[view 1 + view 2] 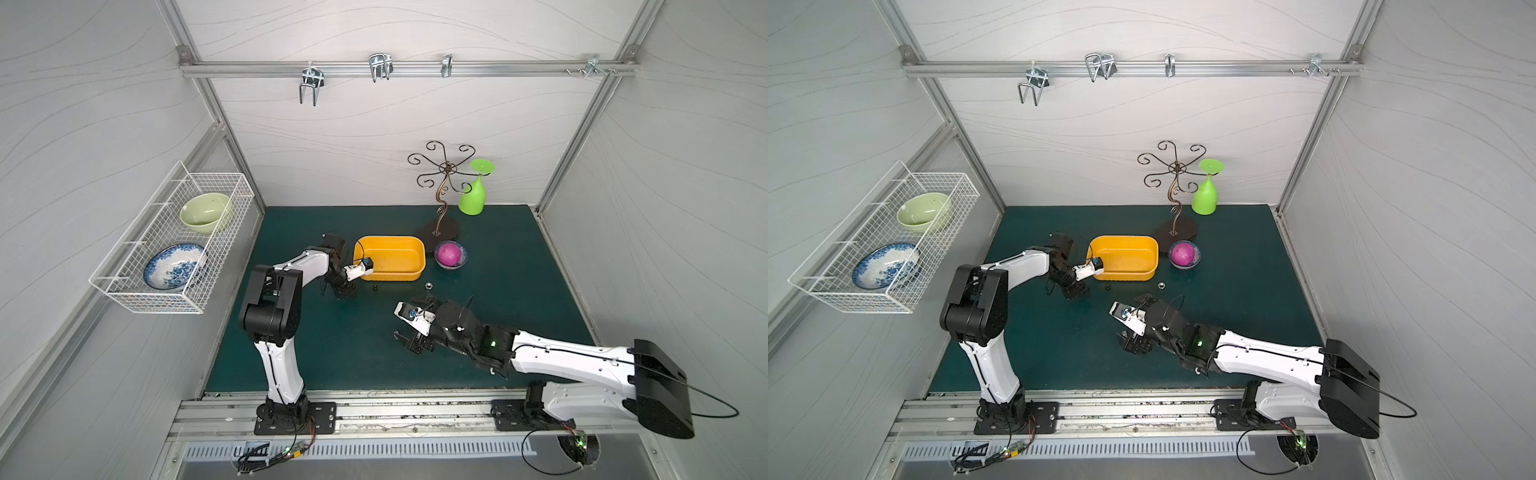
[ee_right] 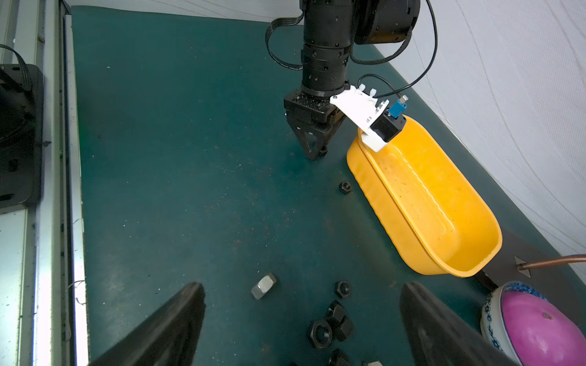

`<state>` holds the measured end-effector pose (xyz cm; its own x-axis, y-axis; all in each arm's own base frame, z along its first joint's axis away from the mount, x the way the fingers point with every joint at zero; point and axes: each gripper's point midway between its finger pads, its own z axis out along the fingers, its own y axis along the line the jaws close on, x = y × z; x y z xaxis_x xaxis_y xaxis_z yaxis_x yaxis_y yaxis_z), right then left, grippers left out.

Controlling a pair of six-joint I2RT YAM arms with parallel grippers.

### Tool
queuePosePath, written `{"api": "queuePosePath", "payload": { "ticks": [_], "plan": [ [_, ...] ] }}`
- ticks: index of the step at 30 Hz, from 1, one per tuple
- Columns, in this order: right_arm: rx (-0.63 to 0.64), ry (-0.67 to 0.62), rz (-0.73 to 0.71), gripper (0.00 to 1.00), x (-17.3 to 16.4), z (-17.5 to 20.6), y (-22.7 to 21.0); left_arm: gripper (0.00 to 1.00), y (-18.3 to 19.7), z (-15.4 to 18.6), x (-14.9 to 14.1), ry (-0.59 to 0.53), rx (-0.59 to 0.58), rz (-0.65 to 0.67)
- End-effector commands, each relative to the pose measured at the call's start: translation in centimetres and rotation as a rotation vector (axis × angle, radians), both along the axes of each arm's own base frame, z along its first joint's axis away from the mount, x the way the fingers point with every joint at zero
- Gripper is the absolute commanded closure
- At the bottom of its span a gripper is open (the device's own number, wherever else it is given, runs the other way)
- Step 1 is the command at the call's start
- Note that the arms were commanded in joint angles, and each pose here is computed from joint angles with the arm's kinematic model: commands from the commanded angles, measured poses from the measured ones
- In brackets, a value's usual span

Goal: Put the nuts on the desktop into the storage box
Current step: Pick up the nut from the center of the board.

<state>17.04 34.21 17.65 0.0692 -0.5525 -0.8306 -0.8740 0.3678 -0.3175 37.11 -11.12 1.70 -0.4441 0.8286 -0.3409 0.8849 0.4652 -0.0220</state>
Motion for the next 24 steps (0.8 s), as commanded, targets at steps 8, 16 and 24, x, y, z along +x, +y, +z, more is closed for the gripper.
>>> {"api": "queuePosePath", "payload": {
  "ticks": [8,16,24],
  "plan": [
    [0.023,-0.012,0.009,0.01,-0.2,1.8,0.4,0.71,-0.5,-0.1,0.0,0.043,-0.006,-0.021],
    [0.022,-0.003,0.007,0.01,-0.2,1.9,0.5,0.85,0.1,0.7,-1.0,0.05,0.025,-0.042],
    [0.0,0.032,0.018,0.01,-0.2,0.9,1.4,0.83,0.1,3.4,-1.6,0.012,0.011,-0.023]
  ]
}}
